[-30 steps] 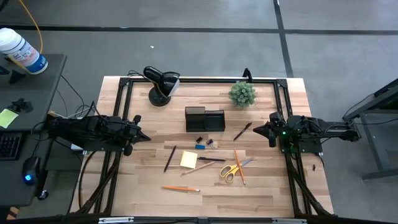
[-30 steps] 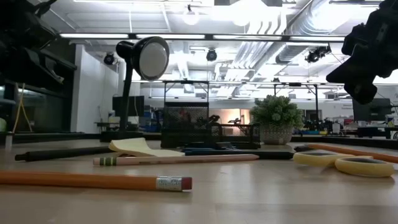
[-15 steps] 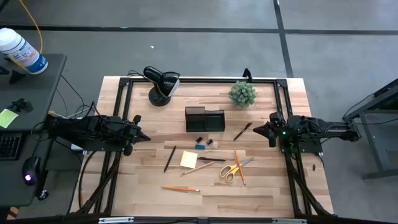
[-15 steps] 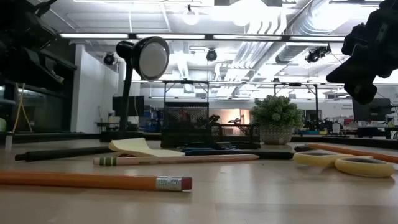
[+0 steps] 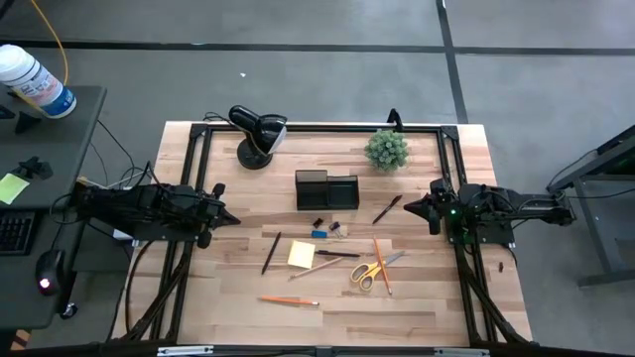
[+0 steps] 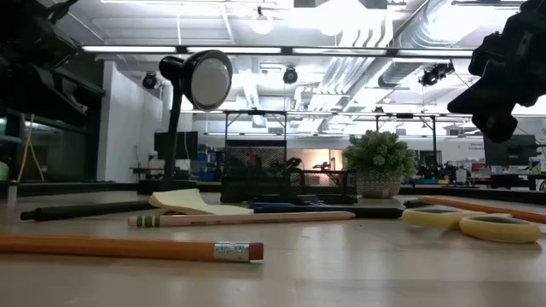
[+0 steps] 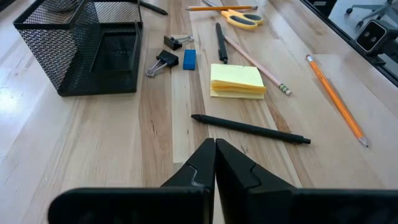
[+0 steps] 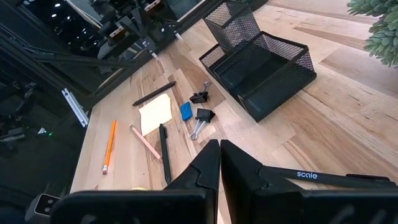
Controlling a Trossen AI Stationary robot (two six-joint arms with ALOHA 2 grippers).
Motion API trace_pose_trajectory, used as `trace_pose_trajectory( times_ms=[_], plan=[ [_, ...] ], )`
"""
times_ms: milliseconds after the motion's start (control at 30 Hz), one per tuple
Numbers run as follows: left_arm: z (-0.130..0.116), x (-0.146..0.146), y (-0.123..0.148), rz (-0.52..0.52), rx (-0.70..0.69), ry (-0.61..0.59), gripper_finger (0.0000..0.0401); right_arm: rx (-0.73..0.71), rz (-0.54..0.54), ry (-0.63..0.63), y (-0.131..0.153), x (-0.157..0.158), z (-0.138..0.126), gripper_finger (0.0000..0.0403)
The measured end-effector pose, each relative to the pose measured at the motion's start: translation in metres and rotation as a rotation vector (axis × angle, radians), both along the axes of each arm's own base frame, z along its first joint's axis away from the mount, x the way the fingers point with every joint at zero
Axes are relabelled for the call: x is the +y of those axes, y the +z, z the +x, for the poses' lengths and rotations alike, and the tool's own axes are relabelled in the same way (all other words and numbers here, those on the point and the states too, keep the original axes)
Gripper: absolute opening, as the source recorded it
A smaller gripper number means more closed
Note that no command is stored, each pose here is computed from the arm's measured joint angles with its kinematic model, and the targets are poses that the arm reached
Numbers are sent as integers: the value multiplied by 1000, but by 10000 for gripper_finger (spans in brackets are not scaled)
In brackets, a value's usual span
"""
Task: Pick and place office supplies into organizer
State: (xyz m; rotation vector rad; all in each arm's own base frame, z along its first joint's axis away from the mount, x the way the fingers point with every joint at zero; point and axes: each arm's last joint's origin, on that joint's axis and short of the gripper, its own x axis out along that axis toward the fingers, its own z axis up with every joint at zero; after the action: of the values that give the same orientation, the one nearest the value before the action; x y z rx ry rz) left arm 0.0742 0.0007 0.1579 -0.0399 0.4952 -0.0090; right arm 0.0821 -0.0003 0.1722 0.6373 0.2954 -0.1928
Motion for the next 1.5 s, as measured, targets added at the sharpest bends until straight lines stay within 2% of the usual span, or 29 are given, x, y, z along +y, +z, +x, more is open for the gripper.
trace_pose_trajectory(
  times_ms=[100, 233, 333, 433, 500, 600, 700, 800, 867, 933, 1000, 1100, 1233, 1367, 1500],
  plan=[
    [0, 0, 0, 6, 0, 3, 1, 0, 0, 0, 0, 0, 0, 12],
    [0, 3, 0, 112, -1, 56, 1, 0, 0, 0, 0, 0, 0, 12],
    [0, 4, 0, 137, 3, 86, 1, 0, 0, 0, 0, 0, 0, 12],
    [0, 4, 0, 140, 4, 85, 1, 0, 0, -1, 0, 0, 0, 12],
    [0, 4, 0, 183, 7, 69, 1, -12, -8, -25, 1, -1, 0, 12],
    [0, 5, 1, 243, 6, 57, 1, -47, -131, -155, 6, -5, 1, 12],
    [1, 5, 3, 323, -9, 18, 1, -121, -287, -379, 18, -12, 1, 12],
    [3, 5, 9, 453, -61, -26, 1, -219, -426, -578, 36, -17, -2, 12],
    [6, 6, 16, 570, -126, -22, 1, -292, -474, -674, 49, -18, -5, 12],
    [10, 8, 30, 689, -236, 37, 1, -383, -489, -723, 61, -19, -9, 12],
    [12, 9, 50, 744, -414, 131, 1, -498, -493, -681, 71, -17, -11, 12],
    [7, 9, 82, 713, -733, 257, 1, -632, -489, -530, 79, -14, -12, 12],
    [-2, 10, 106, 617, -1000, 400, 1, -628, -407, -427, 85, -11, -6, 12],
    [0, 10, 110, 575, -1040, 422, 1, -563, -422, -365, 102, -10, 7, 12],
    [15, 12, 109, 421, -922, 416, 1, -497, -438, -307, 133, -8, 26, 12]
  ],
)
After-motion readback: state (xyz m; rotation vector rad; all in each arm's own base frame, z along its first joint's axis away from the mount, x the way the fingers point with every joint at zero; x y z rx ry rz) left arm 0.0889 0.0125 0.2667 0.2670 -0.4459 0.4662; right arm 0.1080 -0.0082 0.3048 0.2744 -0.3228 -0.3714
